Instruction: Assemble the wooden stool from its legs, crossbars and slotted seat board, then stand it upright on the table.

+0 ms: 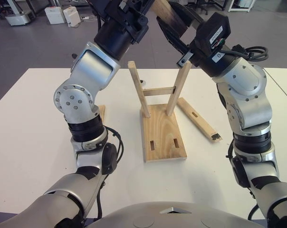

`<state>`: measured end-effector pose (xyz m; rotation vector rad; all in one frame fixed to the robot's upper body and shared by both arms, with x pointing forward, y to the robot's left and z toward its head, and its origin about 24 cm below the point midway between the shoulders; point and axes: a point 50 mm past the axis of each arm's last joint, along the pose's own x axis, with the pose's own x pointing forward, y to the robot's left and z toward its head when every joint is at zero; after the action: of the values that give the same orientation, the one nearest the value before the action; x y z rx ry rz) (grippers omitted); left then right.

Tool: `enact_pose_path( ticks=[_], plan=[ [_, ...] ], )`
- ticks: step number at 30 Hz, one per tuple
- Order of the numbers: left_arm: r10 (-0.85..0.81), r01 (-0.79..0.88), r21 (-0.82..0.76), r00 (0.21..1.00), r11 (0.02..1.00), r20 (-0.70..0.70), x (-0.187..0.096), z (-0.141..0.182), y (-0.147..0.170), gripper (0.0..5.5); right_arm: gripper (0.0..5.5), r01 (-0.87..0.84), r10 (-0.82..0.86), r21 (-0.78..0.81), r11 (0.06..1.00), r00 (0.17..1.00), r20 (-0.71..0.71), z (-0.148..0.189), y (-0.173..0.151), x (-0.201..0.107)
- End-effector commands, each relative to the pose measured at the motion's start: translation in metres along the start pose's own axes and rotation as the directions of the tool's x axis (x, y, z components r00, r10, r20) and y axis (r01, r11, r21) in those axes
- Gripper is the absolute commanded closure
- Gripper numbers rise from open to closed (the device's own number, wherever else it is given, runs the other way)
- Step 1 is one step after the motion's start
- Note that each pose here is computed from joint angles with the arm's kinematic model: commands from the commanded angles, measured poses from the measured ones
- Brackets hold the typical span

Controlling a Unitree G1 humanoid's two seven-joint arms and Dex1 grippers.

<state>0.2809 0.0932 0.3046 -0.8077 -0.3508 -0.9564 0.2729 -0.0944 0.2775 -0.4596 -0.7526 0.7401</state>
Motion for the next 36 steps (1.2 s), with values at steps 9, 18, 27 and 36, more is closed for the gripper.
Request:
enact_pose_path(
  ticks=[9, 18, 27, 36],
  plan=[
    [0.104, -0.103, 0.097, 0.995, 0.990, -0.001, -0.018, 0.008, 0.016, 5.10, 3.62, 0.001, 0.002, 0.077, 0.997, 0.999, -0.034, -0.004, 0.008, -0.004],
    [0.625, -0.588, 0.391, 0.780, 0.708, 0.040, -0.176, 0.028, 0.103, 5.10, 2.92, 0.392, -0.347, 0.001, 0.920, 0.815, -0.464, -0.057, -0.037, -0.124],
    [0.837, -0.810, 0.306, 0.543, 0.500, 0.070, -0.247, -0.026, 0.131, 5.10, 2.92, 0.494, -0.400, -0.027, 0.869, 0.670, -0.626, -0.111, -0.007, -0.158],
    [0.872, -0.849, 0.312, 0.478, 0.427, 0.106, -0.259, -0.031, 0.124, 5.10, 2.92, 0.481, -0.378, -0.023, 0.876, 0.657, -0.652, -0.121, 0.008, -0.167]
  ],
)
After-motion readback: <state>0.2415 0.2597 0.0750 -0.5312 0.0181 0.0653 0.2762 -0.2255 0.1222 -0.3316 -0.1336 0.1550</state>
